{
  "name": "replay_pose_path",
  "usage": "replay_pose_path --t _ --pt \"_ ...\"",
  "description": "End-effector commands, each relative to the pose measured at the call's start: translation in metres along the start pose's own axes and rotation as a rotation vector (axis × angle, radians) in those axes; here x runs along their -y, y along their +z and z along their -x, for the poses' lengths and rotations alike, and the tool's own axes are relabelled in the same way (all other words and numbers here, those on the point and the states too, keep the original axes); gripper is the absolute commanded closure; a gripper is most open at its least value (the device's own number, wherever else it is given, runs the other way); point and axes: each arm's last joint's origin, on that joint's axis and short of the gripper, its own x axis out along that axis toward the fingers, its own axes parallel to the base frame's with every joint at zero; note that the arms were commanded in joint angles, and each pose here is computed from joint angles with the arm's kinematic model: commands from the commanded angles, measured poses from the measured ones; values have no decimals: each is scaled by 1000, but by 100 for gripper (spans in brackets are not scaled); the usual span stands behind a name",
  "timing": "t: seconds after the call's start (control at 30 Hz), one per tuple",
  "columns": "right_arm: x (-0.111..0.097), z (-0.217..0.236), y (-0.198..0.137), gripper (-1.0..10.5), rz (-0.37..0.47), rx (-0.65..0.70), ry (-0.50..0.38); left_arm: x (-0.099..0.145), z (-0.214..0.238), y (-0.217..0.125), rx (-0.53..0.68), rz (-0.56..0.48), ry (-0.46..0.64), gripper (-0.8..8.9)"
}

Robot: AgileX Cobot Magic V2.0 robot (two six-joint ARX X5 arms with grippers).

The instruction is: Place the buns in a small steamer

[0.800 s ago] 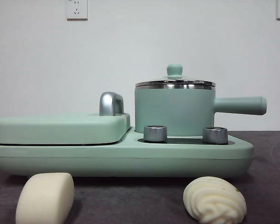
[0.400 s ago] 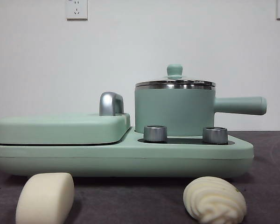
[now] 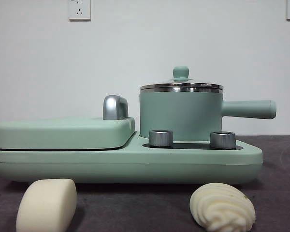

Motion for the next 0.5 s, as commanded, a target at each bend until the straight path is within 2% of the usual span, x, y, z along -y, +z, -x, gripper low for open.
replay_pose_path --t 0.03,0.27,0.43,0.5 --pt "1 -8 5 932 62 -16 44 2 -10 8 -46 -80 -44 804" --pt "-3 -26 -2 931 223 -86 143 3 -33 6 -208 -273 -128 804" --pt "-12 -29 -9 924 346 -129 210 6 -40 0 -249 -414 -176 804" --pt "-14 -30 -11 832 378 -144 206 7 -41 -1 -251 -439 -188 789"
